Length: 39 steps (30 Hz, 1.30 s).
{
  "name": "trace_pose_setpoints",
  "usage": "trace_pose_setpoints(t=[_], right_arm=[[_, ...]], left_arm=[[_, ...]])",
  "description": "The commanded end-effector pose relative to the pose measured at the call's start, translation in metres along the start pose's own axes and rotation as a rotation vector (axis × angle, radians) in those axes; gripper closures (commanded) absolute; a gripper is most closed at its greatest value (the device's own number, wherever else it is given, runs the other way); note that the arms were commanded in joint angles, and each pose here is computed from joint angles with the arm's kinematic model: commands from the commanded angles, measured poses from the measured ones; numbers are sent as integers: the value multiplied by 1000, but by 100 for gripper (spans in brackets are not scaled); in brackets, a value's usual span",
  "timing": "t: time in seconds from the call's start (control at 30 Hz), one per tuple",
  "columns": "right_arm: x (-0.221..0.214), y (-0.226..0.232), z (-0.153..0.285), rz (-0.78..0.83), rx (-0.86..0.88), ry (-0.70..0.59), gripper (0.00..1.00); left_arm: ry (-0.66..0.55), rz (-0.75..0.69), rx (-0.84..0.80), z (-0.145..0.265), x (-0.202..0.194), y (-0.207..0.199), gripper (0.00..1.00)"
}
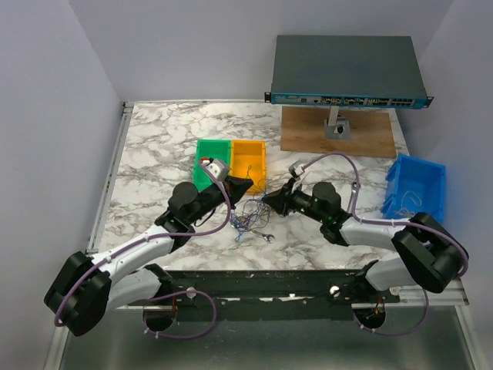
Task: Untangle the cables
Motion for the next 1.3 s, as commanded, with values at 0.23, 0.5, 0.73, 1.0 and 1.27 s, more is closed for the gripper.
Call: trace_pose_setpoints(t=[0.23, 0.5, 0.73, 1.0, 1.27], right_arm=[[41, 13, 25, 35, -34, -177, 99], [53, 22, 39, 41, -13, -237, 99], [74, 33, 53, 16, -9, -319, 99], [107, 54, 55, -8, -9, -293, 99], [120, 76, 52, -50, 59, -252, 99]], left_arm=[[1, 13, -84, -9, 0, -11, 100], [72, 48, -110, -21, -12, -13, 100], [102, 71, -230, -28, -15, -29, 89], [50, 57, -374, -23, -7, -51, 37], [47, 73, -439, -27, -7, -61, 34]])
Point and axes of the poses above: each gripper's point midway between its finger pads, its own z axis back along the fingers, its own y axis along the line the jaws close on, x = y × z, the point moved 1 cm from there along z, back along the fingers, and after that the axes turned 11 degrees about -z, right-handed, at the moved point
